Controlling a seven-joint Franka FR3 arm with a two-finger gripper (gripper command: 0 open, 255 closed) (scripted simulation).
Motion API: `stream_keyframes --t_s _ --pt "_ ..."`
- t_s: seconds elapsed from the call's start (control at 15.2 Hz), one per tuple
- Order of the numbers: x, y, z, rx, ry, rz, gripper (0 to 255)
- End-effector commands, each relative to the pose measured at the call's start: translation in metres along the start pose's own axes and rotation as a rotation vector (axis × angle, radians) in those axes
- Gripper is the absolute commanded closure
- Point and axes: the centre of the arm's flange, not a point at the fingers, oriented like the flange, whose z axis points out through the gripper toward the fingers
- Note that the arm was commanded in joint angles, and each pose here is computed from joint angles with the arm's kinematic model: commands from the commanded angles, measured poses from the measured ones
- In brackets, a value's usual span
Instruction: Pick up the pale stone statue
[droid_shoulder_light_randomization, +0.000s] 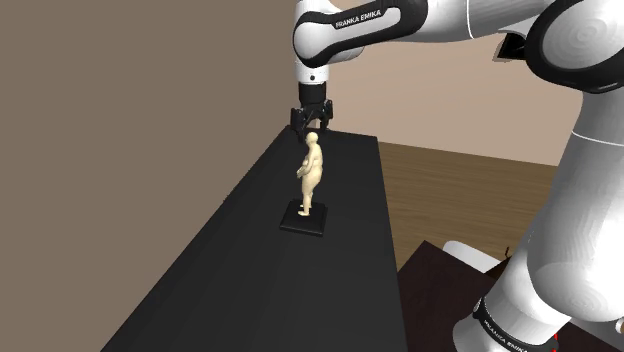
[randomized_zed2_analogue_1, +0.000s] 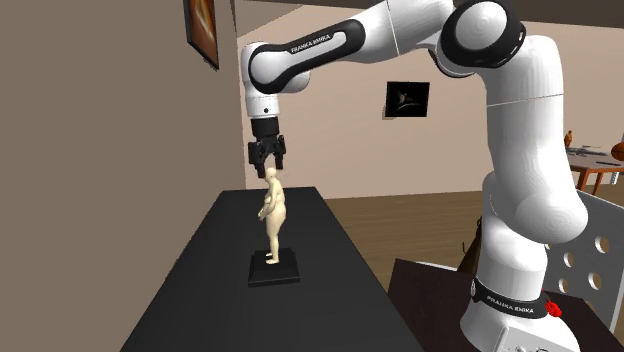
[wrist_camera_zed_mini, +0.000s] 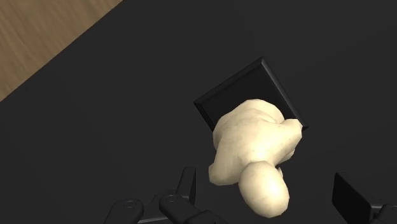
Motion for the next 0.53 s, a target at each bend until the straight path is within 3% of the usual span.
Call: stream_keyframes --t_s 0.0,0.07,0.46 --pt "0.0007 -0.0004 0.0036 0.0 0.001 0.0 0" --pt "0.0009 -0.0002 0.0042 0.0 0.001 0.0 255" --pt "0.0011 0.0002 0.0042 0.0 0.001 0.0 255"
